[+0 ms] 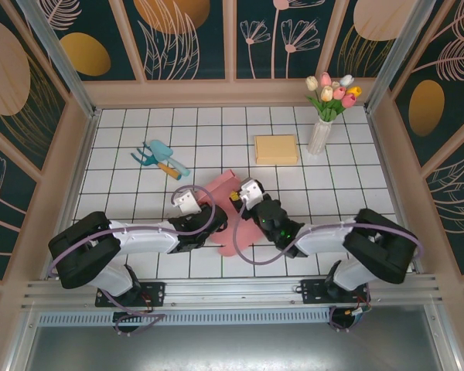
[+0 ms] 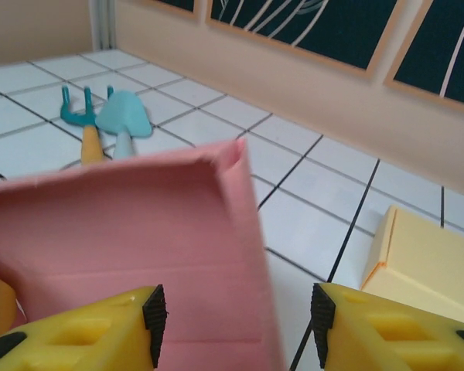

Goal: Fold the paper box

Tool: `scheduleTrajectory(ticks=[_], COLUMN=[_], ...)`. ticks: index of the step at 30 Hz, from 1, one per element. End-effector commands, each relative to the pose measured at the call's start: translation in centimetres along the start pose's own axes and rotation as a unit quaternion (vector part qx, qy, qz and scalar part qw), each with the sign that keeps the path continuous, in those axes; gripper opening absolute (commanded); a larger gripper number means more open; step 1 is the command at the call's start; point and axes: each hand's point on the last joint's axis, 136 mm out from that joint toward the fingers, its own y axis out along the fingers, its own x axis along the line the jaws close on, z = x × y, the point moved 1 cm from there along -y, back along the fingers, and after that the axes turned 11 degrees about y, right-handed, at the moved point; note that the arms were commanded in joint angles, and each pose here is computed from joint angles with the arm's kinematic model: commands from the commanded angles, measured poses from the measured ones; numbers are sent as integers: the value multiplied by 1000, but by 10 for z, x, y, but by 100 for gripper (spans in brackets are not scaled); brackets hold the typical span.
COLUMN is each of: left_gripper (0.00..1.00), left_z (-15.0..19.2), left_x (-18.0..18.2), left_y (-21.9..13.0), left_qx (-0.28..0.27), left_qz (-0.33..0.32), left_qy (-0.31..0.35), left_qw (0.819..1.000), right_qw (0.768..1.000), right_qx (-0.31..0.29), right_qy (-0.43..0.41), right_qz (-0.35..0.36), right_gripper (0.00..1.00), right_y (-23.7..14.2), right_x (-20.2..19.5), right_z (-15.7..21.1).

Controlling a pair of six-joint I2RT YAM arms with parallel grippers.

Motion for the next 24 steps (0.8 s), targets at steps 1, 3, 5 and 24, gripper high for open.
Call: scheduleTrajectory(ticks=[1,3,5,24], left_gripper=[0,0,0,0], left_z=[-9,-10,-10,-61], left_x=[-2,-4,-7,-75], left_y=[-1,-1,-1,-20], left_qx=[-20,-23,-24,-100], left_qz=[0,1,6,34], left_qy=[7,14,26,379], left_qw=[1000,1000,999,920], right_qw=[999,1000,1000,983], right_qx=[15,11,9,-27], right_qy=[-11,-16,-17,144], right_qz=[-29,-25,-24,110], right_gripper=[55,55,55,53], right_y=[-11,-18,-24,-95], right_x=[-2,-6,-9,-104], right_z=[-3,-10,-14,-59])
